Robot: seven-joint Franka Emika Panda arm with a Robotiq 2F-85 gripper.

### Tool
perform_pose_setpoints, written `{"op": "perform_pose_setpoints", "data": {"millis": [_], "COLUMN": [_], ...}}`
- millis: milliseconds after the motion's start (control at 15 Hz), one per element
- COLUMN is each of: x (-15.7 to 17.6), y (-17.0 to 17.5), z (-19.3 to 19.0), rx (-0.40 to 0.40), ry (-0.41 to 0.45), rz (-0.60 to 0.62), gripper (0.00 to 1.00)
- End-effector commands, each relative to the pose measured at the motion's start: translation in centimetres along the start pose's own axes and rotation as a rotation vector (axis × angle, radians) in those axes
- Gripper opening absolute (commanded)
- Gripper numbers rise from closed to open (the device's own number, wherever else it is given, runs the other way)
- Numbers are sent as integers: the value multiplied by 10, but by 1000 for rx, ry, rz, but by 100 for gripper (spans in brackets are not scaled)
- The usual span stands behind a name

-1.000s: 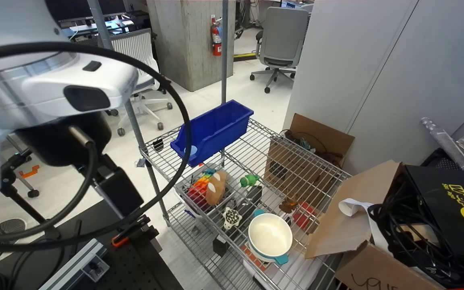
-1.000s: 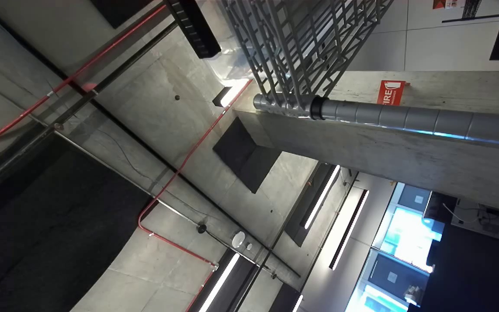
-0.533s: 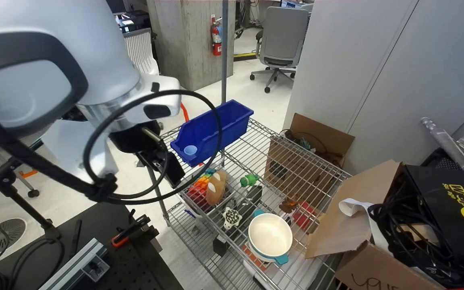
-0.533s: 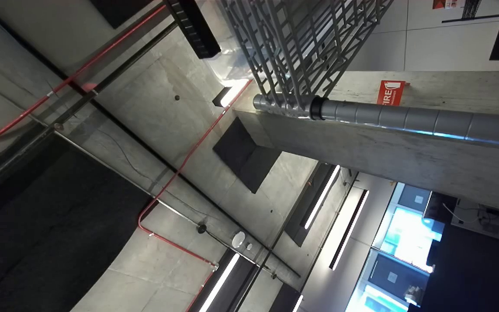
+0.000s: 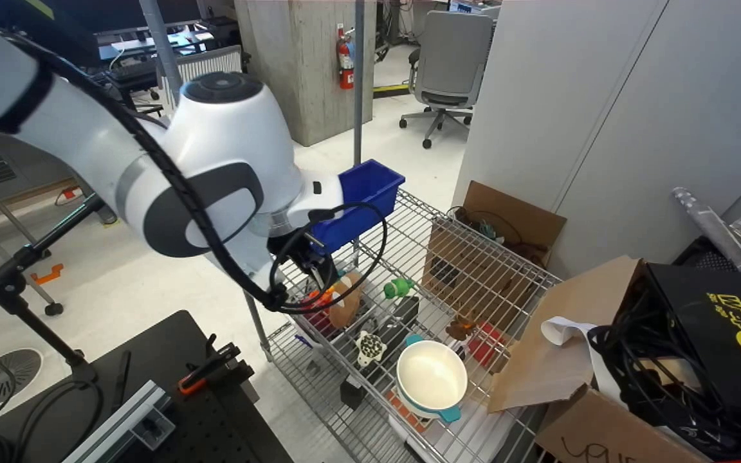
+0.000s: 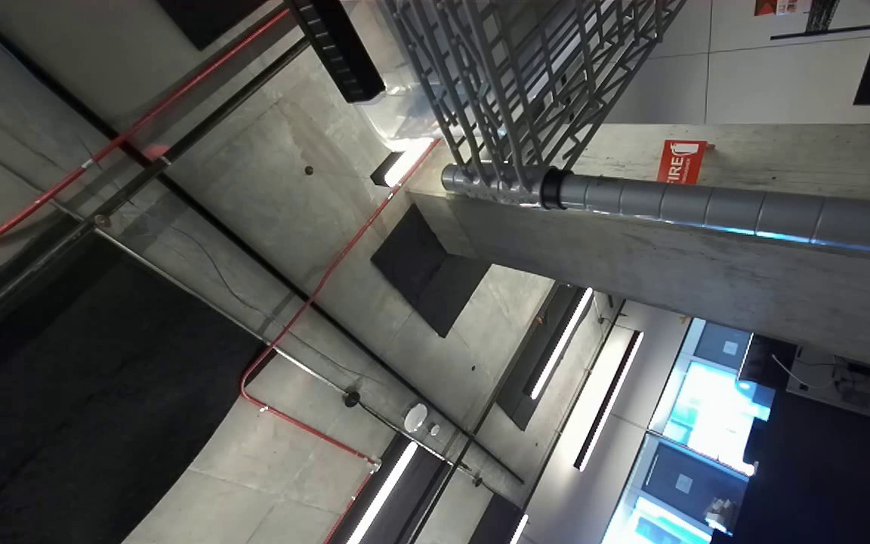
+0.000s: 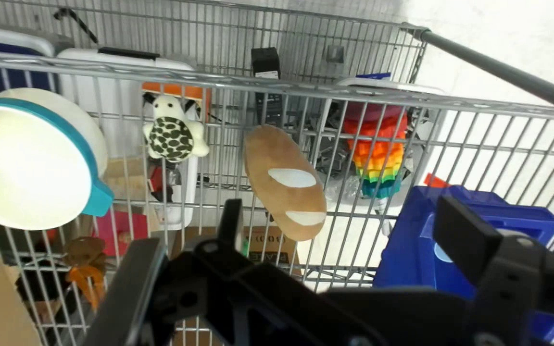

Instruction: Move the toy bread forward

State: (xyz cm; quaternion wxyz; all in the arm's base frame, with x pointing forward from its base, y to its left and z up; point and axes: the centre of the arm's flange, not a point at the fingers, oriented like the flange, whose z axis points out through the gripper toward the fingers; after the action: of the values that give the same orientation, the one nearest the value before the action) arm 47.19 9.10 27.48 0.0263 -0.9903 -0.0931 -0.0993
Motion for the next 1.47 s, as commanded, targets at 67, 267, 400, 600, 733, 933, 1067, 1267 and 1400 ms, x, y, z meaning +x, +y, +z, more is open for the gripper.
{"op": "perform_pose_setpoints", "data": {"millis": [67,267,400,600,733,933,1067,1267,1400], "x": [72,94,104,110,110,108,110,112,114], "y": [7,11,17,28,34,34,31,33,43], "z": [68,113,138,176,198,223,229,220,203], "rx": [98,79,62,18,-5,-3,10,50,81], "ry": [-5,-5,-6,-40,-62,-97,-97,-85,-86], "rz": [39,23,15,-1,-2,8,10,21,41], "gripper": [100,100,100,100,100,66,51,27,14]}}
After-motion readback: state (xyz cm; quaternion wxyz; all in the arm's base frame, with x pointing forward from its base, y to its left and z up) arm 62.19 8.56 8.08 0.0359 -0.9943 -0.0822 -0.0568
